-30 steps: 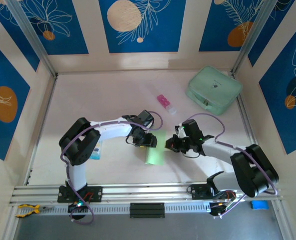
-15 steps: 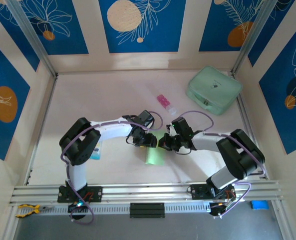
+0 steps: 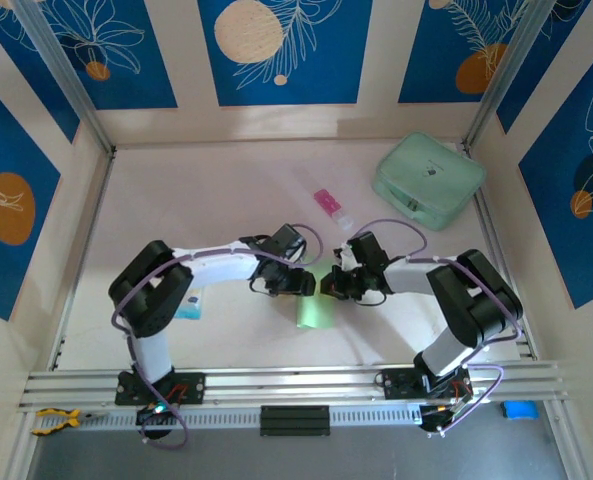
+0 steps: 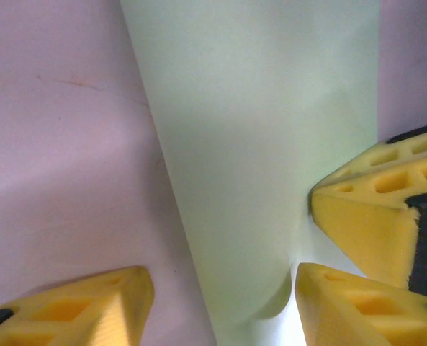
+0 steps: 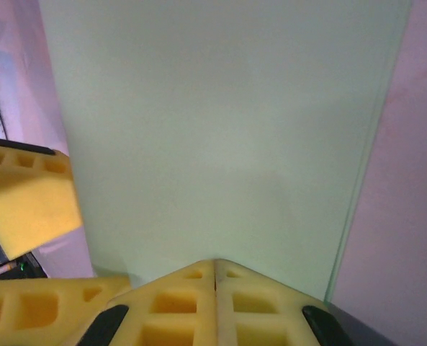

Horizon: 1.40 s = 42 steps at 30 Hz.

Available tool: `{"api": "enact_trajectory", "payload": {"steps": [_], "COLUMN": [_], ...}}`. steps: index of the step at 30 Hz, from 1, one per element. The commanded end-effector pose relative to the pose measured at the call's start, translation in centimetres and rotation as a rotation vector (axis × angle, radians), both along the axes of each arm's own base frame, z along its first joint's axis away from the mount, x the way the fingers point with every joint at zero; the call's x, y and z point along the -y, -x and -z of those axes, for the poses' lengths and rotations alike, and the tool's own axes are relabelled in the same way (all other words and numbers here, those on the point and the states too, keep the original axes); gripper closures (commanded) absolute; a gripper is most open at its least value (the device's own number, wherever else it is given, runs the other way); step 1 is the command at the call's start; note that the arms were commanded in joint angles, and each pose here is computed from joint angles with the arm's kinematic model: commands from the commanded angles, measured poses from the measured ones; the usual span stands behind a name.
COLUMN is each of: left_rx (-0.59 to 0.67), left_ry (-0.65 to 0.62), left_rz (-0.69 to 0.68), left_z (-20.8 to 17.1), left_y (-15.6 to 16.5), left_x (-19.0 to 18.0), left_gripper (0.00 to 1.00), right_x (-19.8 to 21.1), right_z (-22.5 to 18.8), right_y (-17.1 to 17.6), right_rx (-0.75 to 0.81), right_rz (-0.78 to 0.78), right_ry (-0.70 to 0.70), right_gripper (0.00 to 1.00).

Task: Fold a paper plane with a square sheet of paper (pick it up from the middle)
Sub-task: Hold the square sheet of paper at the center of the table, then first fold the square sheet of paper in half at the center of the table.

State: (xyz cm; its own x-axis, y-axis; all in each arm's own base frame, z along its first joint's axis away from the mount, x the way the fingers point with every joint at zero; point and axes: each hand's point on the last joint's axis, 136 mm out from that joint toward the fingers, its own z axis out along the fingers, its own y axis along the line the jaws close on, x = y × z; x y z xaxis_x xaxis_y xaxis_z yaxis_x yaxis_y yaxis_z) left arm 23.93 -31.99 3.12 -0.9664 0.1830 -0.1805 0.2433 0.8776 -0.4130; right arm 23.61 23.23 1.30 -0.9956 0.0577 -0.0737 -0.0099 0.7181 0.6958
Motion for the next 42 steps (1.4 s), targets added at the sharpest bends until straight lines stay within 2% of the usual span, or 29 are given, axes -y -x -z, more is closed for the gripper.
{"api": "enact_trajectory", "payload": {"steps": [1, 4, 7, 11, 14, 18, 27, 42], "left_rx": [0.125, 0.206, 0.250, 0.202, 0.165, 0.115, 0.060, -0.003], "left_ry": [0.035, 0.164, 0.314, 0.476, 0.532, 0.572, 0.525, 0.279], "left_rz": [-0.088, -0.085, -0.059, -0.022, -0.033, -0.040, -0.065, -0.106], "left_z": [-2.4, -4.9, -6.9, -7.7, -7.2, -6.0, -2.9, 4.6], "left_y": [-1.8, -2.1, -2.2, -2.2, -2.6, -2.8, -2.3, 0.1], "left_x": [-1.3, -1.0, -0.3, 1.4, 2.2, 2.8, 1.9, -2.9], "left_gripper": [0.38, 0.39, 0.47, 0.67, 0.83, 0.93, 0.95, 0.98], "right_x": [0.4, 0.1, 0.3, 0.5, 0.7, 0.9, 1.1, 1.3], "right_z": [1.7, 2.2, 2.5, 2.7, 2.8, 2.8, 2.9, 3.1], "right_y": [1.1, 0.5, -0.1, -0.2, -0.2, -0.3, -0.2, -0.1], "right_rx": [-0.055, -0.049, -0.048, -0.062, -0.067, -0.073, -0.079, -0.085], "right_rz": [-0.087, -0.123, -0.128, -0.112, -0.101, -0.088, -0.080, -0.070], "right_ry": [0.032, 0.044, 0.056, 0.057, 0.062, 0.057, 0.062, 0.075], "right_gripper": [1.00, 1.00, 1.00, 1.00, 1.00, 1.00, 1.00, 1.00]}}
